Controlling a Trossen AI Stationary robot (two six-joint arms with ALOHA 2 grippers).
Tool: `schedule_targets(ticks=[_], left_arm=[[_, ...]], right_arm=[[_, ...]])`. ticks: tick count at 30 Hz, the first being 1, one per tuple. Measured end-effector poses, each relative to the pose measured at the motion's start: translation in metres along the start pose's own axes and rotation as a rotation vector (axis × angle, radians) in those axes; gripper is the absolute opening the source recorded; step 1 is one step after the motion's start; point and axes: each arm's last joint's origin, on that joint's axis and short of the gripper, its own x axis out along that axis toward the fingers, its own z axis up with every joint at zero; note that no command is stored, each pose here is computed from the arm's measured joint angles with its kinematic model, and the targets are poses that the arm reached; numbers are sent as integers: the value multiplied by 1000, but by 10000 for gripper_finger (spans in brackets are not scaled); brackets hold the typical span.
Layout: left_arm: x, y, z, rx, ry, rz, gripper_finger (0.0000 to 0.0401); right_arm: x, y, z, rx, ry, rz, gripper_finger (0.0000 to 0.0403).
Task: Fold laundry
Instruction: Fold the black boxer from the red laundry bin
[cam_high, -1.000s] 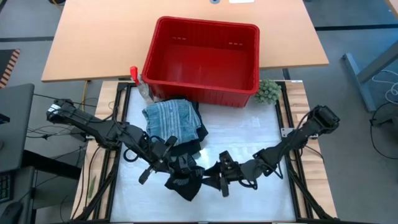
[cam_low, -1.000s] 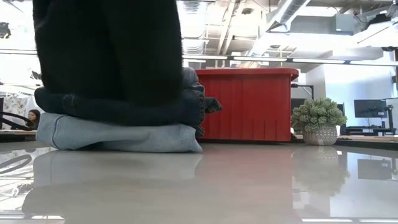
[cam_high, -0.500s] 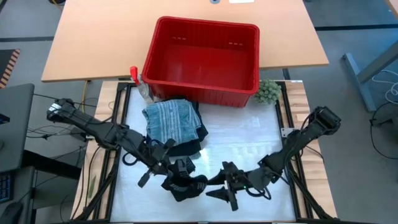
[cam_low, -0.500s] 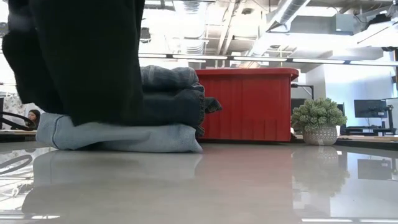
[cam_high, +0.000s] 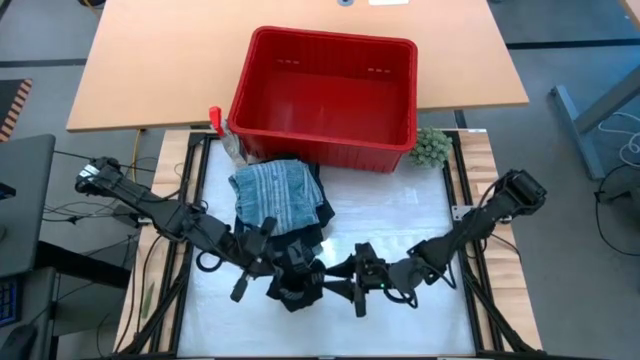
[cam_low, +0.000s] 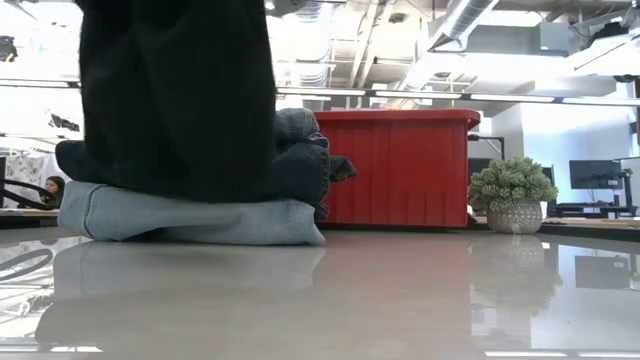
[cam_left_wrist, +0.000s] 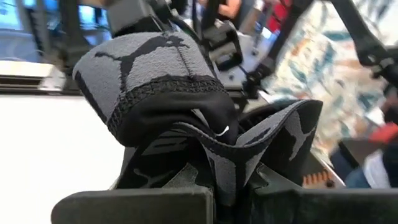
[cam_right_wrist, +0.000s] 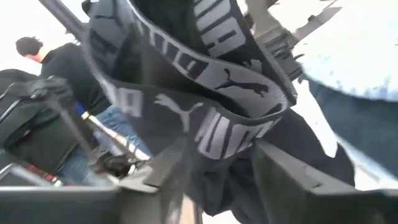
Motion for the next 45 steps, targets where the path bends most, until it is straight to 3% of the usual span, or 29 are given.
schedule_targets(ticks=[9,12,18,21,28,32,35,39,42,45], left_arm=[[10,-5,-5,-60,-38,85,0],[11,-9,-6,-37,-43,97,0],[18,-29,-24,81,2,97,0],[36,-34,-48,163,79,161,0],[72,-28,-70,486,78,400,0],[88,-3,-44,623,77,429,0],[101,23,-20,715,70,412,0],[109,55,24,865,44,438,0],[107,70,54,904,41,454,0],[104,74,64,870,36,393,0]], right_arm=[[2,-4,3,-44,-21,-29,22],[-5,5,-2,-149,27,37,20],[-32,31,-31,-555,205,268,18],[-41,30,-49,-714,289,252,18],[-41,10,-52,-838,402,106,18],[-58,3,-29,-938,439,19,18],[-84,-6,-4,-1011,493,-71,18],[-125,-19,40,-1079,461,-194,17],[-150,-24,70,-1097,379,-206,17],[-162,-23,83,-1017,327,-171,17]])
